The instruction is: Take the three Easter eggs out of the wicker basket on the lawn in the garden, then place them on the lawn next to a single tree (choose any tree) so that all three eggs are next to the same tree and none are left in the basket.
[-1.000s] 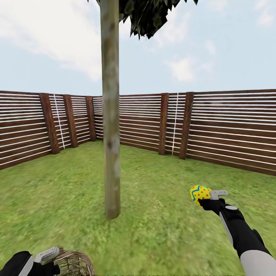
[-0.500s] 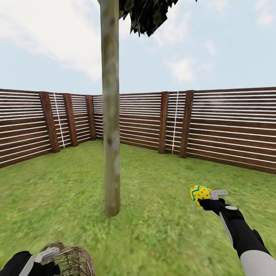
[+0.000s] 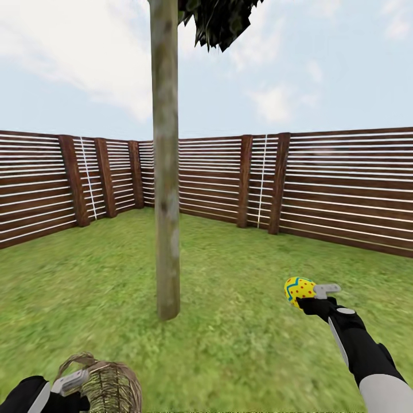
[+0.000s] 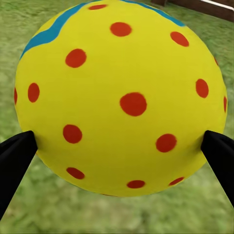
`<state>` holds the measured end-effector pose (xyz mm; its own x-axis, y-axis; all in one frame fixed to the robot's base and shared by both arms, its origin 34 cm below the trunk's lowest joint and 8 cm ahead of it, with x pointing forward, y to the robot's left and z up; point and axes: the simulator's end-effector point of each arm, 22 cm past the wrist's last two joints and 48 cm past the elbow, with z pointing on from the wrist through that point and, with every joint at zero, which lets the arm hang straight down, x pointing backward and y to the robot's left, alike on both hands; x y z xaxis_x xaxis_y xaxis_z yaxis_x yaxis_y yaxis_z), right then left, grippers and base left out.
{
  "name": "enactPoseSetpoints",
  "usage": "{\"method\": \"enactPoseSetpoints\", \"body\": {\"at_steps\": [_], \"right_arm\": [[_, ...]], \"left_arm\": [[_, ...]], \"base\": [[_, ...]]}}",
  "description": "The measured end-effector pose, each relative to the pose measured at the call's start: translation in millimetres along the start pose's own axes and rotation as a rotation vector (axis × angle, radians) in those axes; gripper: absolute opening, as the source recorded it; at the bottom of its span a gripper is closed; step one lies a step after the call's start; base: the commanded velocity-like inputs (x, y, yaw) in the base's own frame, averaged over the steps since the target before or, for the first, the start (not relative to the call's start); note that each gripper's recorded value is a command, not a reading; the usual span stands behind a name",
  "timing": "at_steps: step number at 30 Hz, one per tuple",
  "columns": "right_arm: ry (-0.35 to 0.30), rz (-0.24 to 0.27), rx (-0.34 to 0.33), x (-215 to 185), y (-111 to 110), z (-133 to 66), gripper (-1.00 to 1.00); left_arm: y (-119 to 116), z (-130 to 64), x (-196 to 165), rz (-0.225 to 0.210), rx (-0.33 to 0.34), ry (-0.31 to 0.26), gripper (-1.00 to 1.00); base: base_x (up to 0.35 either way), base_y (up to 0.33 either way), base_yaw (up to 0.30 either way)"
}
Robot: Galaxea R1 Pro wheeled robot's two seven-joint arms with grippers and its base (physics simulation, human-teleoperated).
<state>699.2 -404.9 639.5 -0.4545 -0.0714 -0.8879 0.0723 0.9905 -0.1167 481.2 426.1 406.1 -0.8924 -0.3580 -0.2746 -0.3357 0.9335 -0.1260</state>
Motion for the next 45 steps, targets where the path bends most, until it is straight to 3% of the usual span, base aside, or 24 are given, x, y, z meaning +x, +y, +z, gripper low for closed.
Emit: {"method": "enactPoseSetpoints", "body": {"at_steps": [30, 37, 45], "right_arm": [[-0.004, -0.001, 0.001, 66, 7, 14.8, -1.00], [-0.003, 0.004, -0.011, 83, 18, 18.7, -1.00], [0.028, 0.001, -0.017, 100, 23, 28.9, -1.00]], "left_arm": [[12, 58.9, 33, 0.001, 0.002, -0.001, 1.00], [16, 72.7, 42, 0.000, 0.003, -0.001, 1.00], [19, 83.6, 51, 0.000, -0.008, 0.029, 1.00]], "base": [[0.000, 0.000, 0.000], [0.000, 0.000, 0.000], [0.000, 0.000, 0.000]]}}
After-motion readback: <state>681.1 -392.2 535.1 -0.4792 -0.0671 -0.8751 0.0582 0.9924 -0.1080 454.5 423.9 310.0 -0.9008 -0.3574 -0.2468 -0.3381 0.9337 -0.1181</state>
